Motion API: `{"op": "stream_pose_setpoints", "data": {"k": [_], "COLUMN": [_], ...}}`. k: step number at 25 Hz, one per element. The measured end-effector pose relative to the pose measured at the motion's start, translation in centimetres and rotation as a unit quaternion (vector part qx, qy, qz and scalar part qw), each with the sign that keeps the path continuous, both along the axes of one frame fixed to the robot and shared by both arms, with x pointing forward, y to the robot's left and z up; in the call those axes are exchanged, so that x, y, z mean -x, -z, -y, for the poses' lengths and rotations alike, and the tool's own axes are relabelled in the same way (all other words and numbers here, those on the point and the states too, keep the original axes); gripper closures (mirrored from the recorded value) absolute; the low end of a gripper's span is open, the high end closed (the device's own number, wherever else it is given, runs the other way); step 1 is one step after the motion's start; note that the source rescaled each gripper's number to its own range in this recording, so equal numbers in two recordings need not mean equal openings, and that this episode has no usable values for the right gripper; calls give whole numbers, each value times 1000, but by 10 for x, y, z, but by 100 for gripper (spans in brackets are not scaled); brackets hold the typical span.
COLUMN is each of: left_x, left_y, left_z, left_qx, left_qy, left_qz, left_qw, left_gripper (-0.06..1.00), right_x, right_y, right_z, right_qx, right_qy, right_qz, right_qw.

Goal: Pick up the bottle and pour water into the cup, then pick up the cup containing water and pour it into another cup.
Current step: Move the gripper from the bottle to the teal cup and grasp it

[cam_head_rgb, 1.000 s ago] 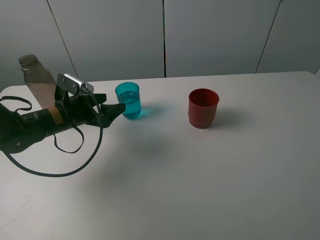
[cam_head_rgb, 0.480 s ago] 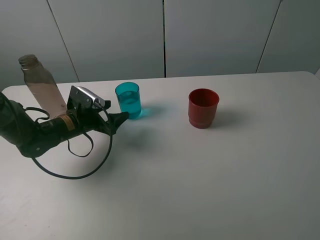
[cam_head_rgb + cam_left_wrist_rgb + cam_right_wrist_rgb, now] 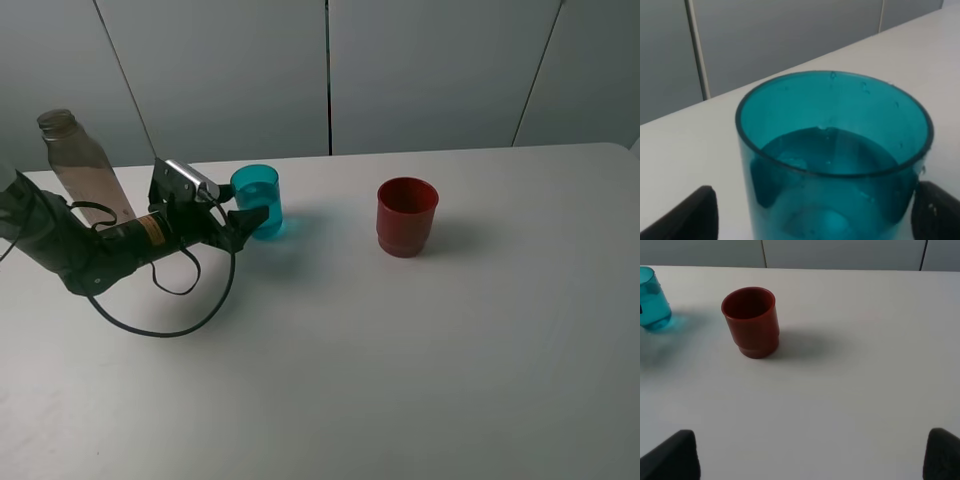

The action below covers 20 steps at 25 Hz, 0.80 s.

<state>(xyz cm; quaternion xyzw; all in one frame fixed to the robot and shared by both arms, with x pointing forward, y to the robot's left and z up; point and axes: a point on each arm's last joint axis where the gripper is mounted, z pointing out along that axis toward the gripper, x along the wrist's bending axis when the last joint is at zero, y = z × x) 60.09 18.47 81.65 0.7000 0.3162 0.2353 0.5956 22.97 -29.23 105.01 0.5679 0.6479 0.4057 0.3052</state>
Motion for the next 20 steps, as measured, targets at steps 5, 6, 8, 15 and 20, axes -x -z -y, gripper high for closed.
{"op": "stream_pose_setpoints", "data": {"k": [5, 6, 8, 15, 20], "left_x": [-8, -11, -16, -29, -29], "left_y": [2, 2, -1, -7, -6], "left_z": [11, 12, 16, 19, 20], "left_qx": [4, 8, 11, 2, 5], "left_qy": [15, 16, 20, 15, 15], "left_qz": [9, 12, 21, 31, 25], "left_qw": [1000, 1000, 1000, 999, 1000], "left_gripper": [0, 0, 0, 0, 0], "right_x": [0, 0, 0, 0, 0], "right_y": [0, 0, 0, 0, 0], "right_z": [0, 0, 0, 0, 0], "right_qx": [0, 0, 0, 0, 0], "right_qy": [0, 0, 0, 0, 0], "right_qz": [0, 0, 0, 0, 0], "right_qw": [1000, 1000, 1000, 1000, 1000]}}
